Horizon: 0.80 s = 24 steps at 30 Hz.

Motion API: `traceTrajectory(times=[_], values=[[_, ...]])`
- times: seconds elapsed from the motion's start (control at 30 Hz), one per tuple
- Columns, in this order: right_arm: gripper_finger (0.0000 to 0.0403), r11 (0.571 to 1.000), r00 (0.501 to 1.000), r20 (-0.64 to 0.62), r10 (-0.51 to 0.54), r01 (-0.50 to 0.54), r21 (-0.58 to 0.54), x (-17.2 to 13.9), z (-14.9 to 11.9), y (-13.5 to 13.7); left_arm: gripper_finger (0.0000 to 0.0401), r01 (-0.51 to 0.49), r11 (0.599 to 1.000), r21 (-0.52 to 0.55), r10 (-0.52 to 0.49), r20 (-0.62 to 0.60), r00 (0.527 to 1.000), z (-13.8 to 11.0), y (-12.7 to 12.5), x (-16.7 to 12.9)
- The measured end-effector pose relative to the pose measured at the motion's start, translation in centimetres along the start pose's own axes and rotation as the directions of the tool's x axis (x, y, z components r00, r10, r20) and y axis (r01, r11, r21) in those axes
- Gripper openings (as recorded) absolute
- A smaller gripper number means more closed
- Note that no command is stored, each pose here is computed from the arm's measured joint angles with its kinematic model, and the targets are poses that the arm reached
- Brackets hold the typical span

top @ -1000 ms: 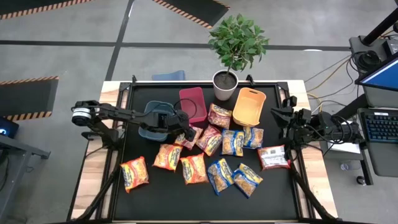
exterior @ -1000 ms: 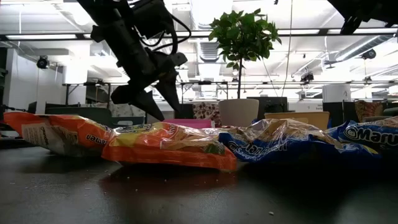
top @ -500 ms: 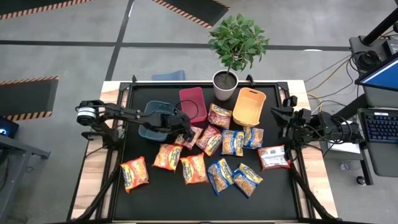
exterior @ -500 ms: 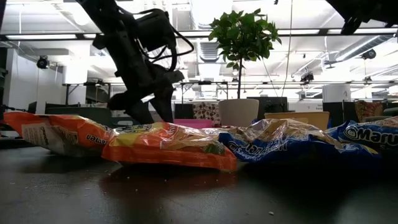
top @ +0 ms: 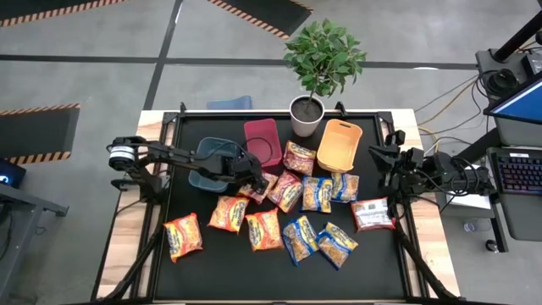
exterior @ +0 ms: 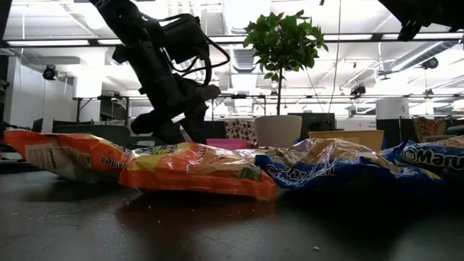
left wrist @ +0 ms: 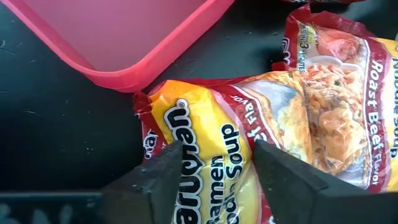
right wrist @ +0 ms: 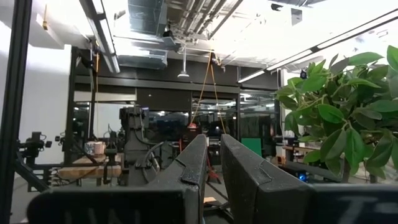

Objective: Sort Maruchan noodles
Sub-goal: Put the left red noodle pack into the blue bin

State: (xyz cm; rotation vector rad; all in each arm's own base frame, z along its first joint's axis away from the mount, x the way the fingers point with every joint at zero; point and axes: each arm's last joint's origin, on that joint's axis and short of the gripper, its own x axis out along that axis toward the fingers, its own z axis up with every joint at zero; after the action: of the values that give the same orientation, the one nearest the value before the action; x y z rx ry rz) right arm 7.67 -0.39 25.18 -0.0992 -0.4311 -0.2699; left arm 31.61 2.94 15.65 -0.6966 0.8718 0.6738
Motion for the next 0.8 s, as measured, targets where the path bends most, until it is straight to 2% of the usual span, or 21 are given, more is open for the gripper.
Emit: traceTrajectory(times=[0.37,0.5,0.6,0.7,0.8], values=[[0.0038,1.000,1.000,0.001,0.001,-0.001,-0.004,0.0,0.0,0.0,0.0019,0.024,0.999,0.036,-0.024,0.008,1.000,-0.3,-0.5,-0.3],[0.0038,1.000,1.000,0.001,0.001,-0.001,-0.004,0.0,0.0,0.0,0.0006,0.040,0.997,0.066,-0.041,0.009,0.999,-0.4,-0.7,-0.9],[0.0038,1.000,1.000,0.001,0.001,-0.001,-0.004,0.0,0.0,0.0,0.0001,0.067,0.984,0.163,-0.071,0.015,0.997,-0.7,-1.1,-1.7],[0.0038,1.000,1.000,0.002,0.001,-0.001,-0.004,0.0,0.0,0.0,0.0000,0.108,0.933,0.344,-0.133,0.049,0.990,-0.7,-2.3,-3.3],[0.0038,1.000,1.000,0.002,0.001,-0.001,-0.012,0.0,0.0,0.0,0.0000,0.136,0.822,0.554,-0.209,0.072,0.975,-1.0,-4.0,-5.2]])
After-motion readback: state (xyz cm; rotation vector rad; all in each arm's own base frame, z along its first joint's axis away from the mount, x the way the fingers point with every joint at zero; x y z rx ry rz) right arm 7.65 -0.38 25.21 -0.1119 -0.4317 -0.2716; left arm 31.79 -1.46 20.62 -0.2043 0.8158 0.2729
